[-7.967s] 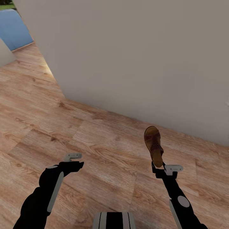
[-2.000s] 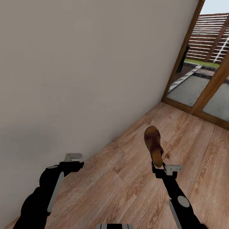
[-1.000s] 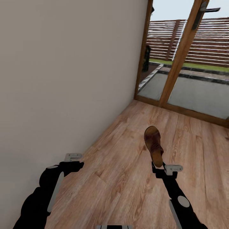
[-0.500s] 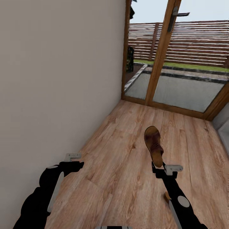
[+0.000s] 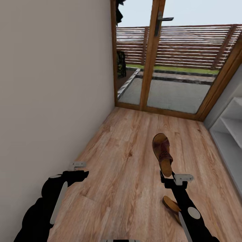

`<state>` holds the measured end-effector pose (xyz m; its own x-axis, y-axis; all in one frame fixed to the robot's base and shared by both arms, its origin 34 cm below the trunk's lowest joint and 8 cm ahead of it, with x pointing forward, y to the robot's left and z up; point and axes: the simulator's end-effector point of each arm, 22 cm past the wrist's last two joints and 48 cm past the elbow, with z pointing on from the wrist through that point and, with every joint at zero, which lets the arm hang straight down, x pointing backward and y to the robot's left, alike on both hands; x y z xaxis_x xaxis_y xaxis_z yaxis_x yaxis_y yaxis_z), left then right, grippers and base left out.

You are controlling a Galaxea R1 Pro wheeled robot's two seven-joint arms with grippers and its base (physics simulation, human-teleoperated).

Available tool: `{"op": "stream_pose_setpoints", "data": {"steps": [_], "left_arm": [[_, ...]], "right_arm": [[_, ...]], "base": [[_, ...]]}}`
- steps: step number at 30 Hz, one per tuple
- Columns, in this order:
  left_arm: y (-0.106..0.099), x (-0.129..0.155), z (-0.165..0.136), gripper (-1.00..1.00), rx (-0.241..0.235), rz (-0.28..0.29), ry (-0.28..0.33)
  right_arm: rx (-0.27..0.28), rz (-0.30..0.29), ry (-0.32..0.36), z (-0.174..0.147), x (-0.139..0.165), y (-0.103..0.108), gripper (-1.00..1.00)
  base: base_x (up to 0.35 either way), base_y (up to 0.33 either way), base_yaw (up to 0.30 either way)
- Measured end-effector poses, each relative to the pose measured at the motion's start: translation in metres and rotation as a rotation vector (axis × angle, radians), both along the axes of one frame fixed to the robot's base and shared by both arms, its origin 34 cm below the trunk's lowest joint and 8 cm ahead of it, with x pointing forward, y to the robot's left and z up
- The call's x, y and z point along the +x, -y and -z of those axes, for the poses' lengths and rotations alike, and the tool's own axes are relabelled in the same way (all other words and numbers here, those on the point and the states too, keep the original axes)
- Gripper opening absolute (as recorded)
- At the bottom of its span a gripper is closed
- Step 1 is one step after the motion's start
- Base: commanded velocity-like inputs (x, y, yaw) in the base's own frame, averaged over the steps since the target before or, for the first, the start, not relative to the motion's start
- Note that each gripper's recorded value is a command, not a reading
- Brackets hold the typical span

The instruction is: Pick up the two gym shoes and the two sandals from the corridor floor and place them onto the hallstand (shoe rack) in the corridor, making sure they are on the rack and not on the floor. Arrange them so the two gym shoes are next to each other and the two sandals are next to each other.

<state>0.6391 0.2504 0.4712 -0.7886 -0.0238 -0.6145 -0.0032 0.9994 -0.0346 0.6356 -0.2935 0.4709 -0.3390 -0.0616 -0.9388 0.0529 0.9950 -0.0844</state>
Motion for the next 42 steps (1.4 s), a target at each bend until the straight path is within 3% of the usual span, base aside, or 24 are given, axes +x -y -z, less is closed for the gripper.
{"op": "stream_pose_setpoints", "data": {"steps": [42], "left_arm": [[0.000,0.002,-0.012,1.00,0.000,0.000,0.022]], "right_arm": [[0.000,0.000,0.022,-0.012,0.002,0.000,-1.00]], "base": [[0.000,0.000,-0.284]]}}
